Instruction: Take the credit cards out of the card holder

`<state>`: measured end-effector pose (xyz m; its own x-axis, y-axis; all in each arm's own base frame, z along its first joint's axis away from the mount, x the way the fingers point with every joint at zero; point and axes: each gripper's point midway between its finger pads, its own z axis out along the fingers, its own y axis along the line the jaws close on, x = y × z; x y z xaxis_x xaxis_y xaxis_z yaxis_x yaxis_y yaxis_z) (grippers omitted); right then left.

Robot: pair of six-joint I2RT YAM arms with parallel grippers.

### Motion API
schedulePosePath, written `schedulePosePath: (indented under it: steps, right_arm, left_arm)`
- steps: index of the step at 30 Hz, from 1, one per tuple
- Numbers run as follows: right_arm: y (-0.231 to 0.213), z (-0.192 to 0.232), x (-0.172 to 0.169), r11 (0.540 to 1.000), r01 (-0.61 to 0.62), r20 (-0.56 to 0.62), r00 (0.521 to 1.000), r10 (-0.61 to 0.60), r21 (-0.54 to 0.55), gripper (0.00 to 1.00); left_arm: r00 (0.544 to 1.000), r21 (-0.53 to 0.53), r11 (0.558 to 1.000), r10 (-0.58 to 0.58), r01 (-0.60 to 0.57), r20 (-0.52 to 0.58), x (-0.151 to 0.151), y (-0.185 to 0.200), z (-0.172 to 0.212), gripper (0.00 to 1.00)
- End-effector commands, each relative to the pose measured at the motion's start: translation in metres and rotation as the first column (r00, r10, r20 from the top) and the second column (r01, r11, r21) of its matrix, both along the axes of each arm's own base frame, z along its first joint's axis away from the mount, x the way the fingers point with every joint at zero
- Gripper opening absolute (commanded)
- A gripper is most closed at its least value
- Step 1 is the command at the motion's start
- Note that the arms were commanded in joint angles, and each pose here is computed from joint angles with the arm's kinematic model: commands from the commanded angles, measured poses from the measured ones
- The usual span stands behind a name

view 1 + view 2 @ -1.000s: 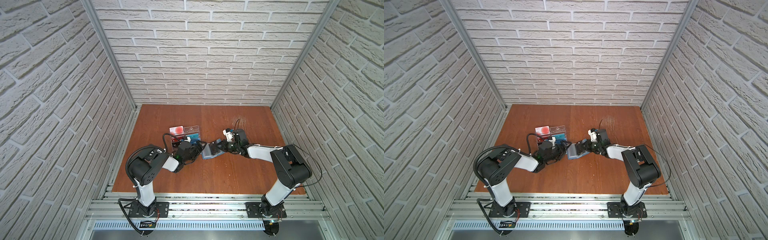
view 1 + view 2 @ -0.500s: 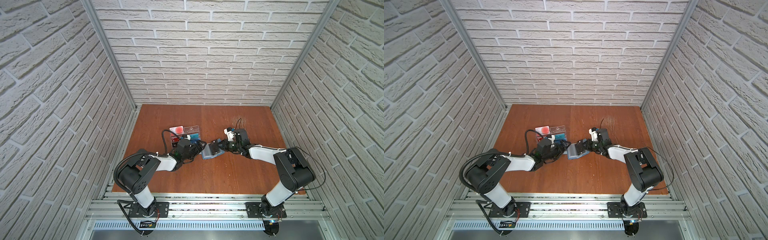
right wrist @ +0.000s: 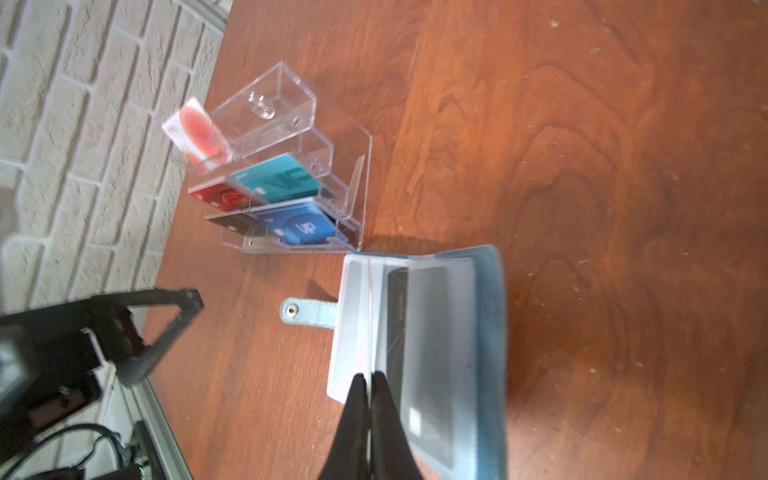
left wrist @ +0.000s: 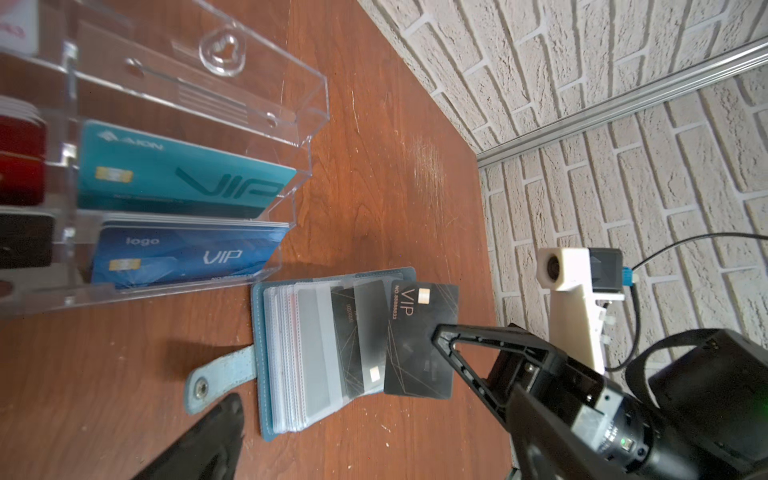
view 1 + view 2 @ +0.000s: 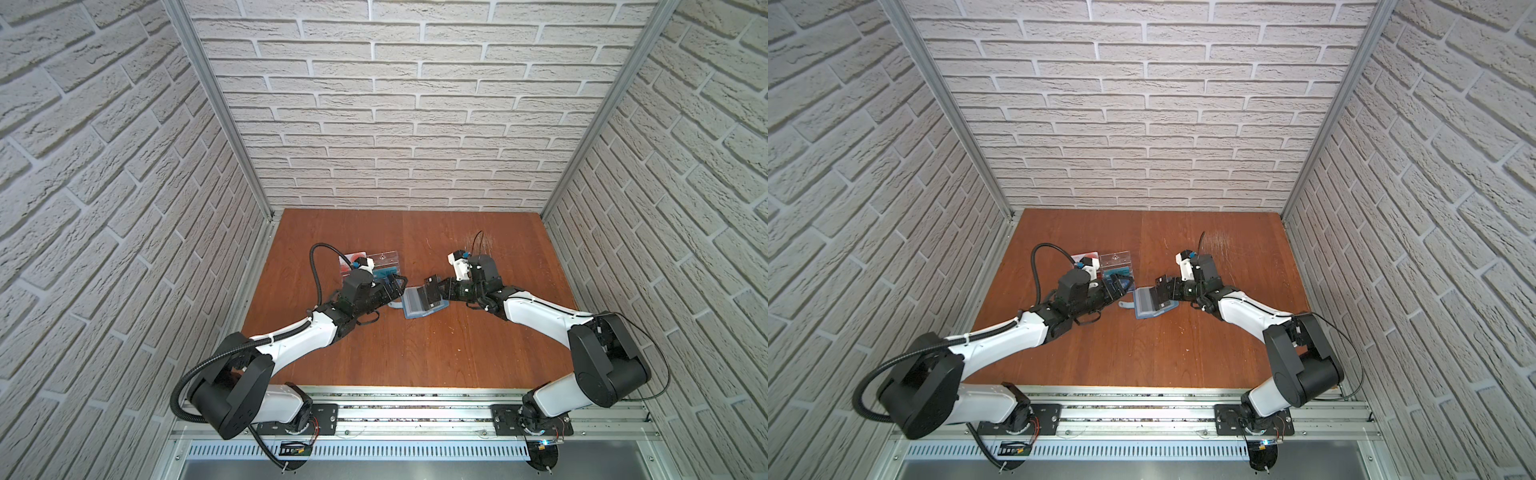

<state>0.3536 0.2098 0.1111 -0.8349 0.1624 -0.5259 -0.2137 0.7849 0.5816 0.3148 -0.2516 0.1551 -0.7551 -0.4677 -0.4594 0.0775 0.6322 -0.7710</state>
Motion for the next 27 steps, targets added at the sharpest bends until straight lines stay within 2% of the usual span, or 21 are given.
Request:
schedulePosePath:
  steps: [1,7,13,17,19,27]
  right_arm:
    - [0.012,0.031,0.001,0.996,-0.048,0.097,0.994,0.055,-0.082,0.06]
    - [0.049,0.066,-0.009,0.96,-0.195,0.182,0.955,0.233,-0.203,0.06]
    - [0.084,0.094,-0.006,0.877,-0.338,0.221,0.878,0.425,-0.342,0.06]
    - [0.112,0.102,-0.016,0.767,-0.47,0.209,0.776,0.595,-0.436,0.06]
    - [0.126,0.098,-0.022,0.693,-0.543,0.199,0.7,0.686,-0.475,0.06]
    - [0.157,0.08,-0.015,0.478,-0.66,0.127,0.506,0.853,-0.58,0.05]
  left_arm:
    - [0.999,0.055,0.998,0.039,-0.039,0.005,-0.004,0.024,-0.005,0.98]
    - [0.998,0.011,0.998,0.065,-0.065,-0.005,-0.008,0.049,-0.003,0.98]
    - [0.994,-0.06,0.992,0.106,-0.107,-0.026,-0.013,0.071,-0.002,0.98]
    - [0.989,-0.108,0.984,0.138,-0.144,-0.06,-0.017,0.091,-0.009,0.98]
    - [0.984,-0.12,0.978,0.164,-0.172,-0.073,-0.019,0.103,-0.013,0.98]
    - [0.968,-0.196,0.951,0.217,-0.24,-0.129,-0.028,0.131,-0.029,0.98]
